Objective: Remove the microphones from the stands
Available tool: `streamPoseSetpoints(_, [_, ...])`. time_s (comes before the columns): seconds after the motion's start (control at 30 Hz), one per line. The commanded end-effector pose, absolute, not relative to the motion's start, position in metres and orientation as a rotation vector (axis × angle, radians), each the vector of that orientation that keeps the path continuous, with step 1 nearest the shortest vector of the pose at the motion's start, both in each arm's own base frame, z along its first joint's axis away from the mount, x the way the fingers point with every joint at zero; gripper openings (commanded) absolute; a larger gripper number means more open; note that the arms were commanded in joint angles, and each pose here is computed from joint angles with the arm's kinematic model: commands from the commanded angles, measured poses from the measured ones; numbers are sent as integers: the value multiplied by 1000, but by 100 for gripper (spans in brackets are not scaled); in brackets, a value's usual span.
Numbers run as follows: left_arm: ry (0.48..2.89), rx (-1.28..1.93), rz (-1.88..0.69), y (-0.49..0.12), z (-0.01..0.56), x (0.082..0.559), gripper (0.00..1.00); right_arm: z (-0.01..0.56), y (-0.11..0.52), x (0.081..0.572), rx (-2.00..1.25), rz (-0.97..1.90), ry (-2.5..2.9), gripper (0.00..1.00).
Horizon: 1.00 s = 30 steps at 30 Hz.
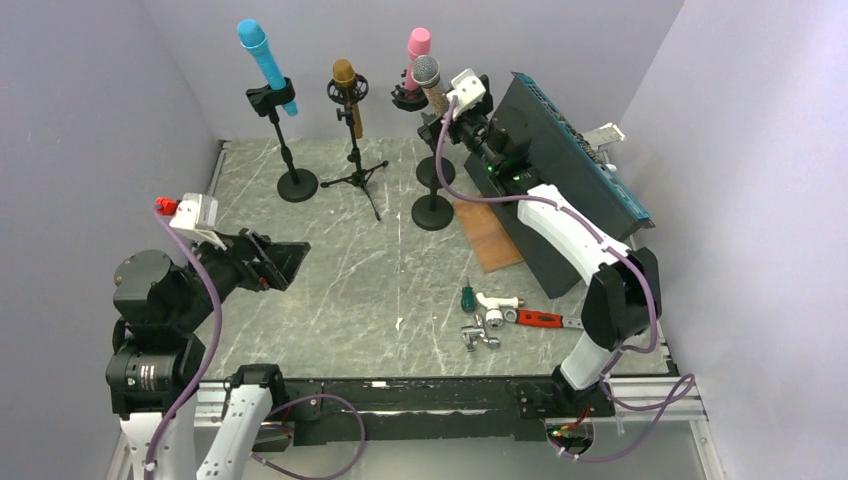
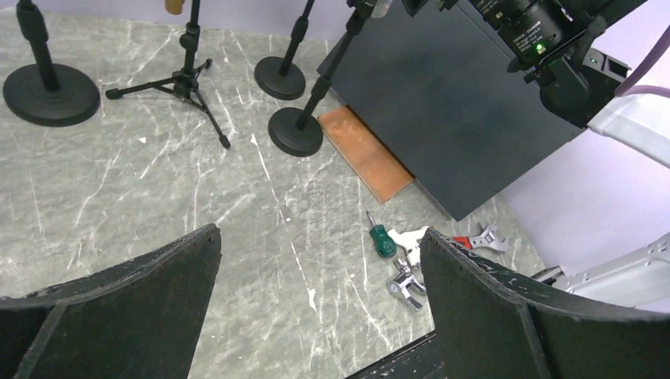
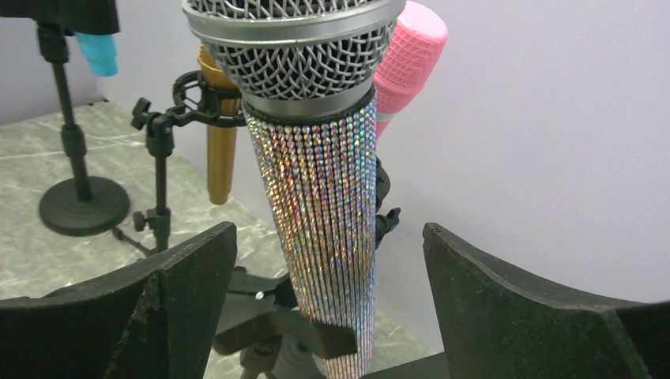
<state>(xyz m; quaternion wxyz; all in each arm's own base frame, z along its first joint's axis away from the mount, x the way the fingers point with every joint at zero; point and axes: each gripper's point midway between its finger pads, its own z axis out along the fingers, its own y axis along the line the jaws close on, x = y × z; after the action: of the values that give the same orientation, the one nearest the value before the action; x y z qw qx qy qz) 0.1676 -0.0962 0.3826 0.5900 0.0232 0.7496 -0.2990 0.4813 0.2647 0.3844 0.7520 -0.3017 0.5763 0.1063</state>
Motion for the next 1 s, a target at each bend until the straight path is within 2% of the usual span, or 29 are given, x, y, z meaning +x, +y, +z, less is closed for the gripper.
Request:
streamPoseSetpoints(0.0, [1758,-83,-683,-86,376,171,99,425,260,499,-571,142,1148,88])
streamPoseSetpoints(0.2, [1723,-94,-728,-91,374,159,99,425,254,507,-547,87,1147,82])
streamPoseSetpoints(0.27, [1723,-85,-749,-94,374,155,99,428,253,506,-542,88,1140,74])
streamPoseSetpoints(0.43, [1737,-50,-867,-110,371,147,99,429,256,497,-553,113,1117,62])
streamPoseSetpoints(0.63, [1751,-46,-938,-118,367,140,99,421,265,496,-570,93,1116,40])
streamPoseSetpoints(0.73, [1784,-70,-911,-114,358,139,99,419,273,491,-595,102,1112,32])
streamPoseSetpoints(0.97, [1832,-94,-1031,-126,330,148,99,417,295,469,-646,160,1141,11])
